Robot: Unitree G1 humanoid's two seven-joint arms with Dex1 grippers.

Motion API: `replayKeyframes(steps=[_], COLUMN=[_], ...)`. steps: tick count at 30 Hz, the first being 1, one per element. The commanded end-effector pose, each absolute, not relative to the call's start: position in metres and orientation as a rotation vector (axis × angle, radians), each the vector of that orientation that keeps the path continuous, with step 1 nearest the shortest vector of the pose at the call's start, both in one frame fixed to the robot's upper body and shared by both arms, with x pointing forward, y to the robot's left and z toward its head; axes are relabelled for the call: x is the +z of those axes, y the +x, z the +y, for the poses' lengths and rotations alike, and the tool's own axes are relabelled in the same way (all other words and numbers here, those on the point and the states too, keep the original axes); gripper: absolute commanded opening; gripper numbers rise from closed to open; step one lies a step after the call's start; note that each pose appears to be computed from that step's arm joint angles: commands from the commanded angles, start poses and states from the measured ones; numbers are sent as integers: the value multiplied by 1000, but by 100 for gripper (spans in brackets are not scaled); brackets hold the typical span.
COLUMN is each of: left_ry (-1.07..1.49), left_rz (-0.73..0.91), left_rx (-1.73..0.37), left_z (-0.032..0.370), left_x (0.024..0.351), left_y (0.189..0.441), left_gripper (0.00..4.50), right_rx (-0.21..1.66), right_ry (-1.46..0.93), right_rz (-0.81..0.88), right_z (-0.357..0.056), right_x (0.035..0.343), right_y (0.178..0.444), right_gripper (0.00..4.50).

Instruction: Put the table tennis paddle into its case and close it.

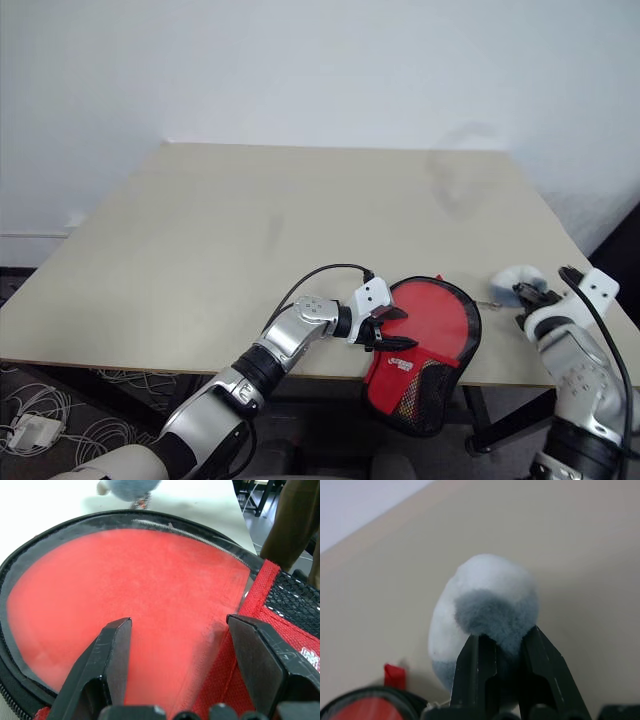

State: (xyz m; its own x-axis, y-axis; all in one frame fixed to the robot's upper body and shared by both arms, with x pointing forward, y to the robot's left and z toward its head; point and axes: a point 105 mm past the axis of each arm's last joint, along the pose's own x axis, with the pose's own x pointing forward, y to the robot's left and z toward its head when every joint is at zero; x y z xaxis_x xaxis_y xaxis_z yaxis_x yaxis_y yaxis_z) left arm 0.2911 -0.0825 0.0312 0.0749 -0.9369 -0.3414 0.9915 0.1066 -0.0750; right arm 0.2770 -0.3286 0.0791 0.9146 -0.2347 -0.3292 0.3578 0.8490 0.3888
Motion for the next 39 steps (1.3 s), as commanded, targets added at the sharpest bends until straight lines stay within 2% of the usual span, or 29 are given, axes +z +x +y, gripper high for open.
replayKeyframes(steps=[1, 13, 20, 31, 39], left_ry=[236, 234, 234, 235, 238], left_rz=[540, 547, 549, 555, 558], left_rx=[-1433, -1464, -1472, -1486, -1497], left_z=[-63, -68, -69, -71, -72], left_x=[-14, -15, -14, -15, -15], left_y=[281, 276, 275, 273, 272], left_gripper=[321, 321, 321, 321, 321], right_rx=[-392, -435, -384, -41, 40], right_ry=[426, 514, 554, 562, 605], right_rz=[204, 272, 303, 427, 449], right_z=[-342, -303, -283, -231, -219], right_x=[102, 81, 73, 57, 56], right_y=[251, 199, 172, 125, 101], right_gripper=[4, 4, 4, 4, 4])
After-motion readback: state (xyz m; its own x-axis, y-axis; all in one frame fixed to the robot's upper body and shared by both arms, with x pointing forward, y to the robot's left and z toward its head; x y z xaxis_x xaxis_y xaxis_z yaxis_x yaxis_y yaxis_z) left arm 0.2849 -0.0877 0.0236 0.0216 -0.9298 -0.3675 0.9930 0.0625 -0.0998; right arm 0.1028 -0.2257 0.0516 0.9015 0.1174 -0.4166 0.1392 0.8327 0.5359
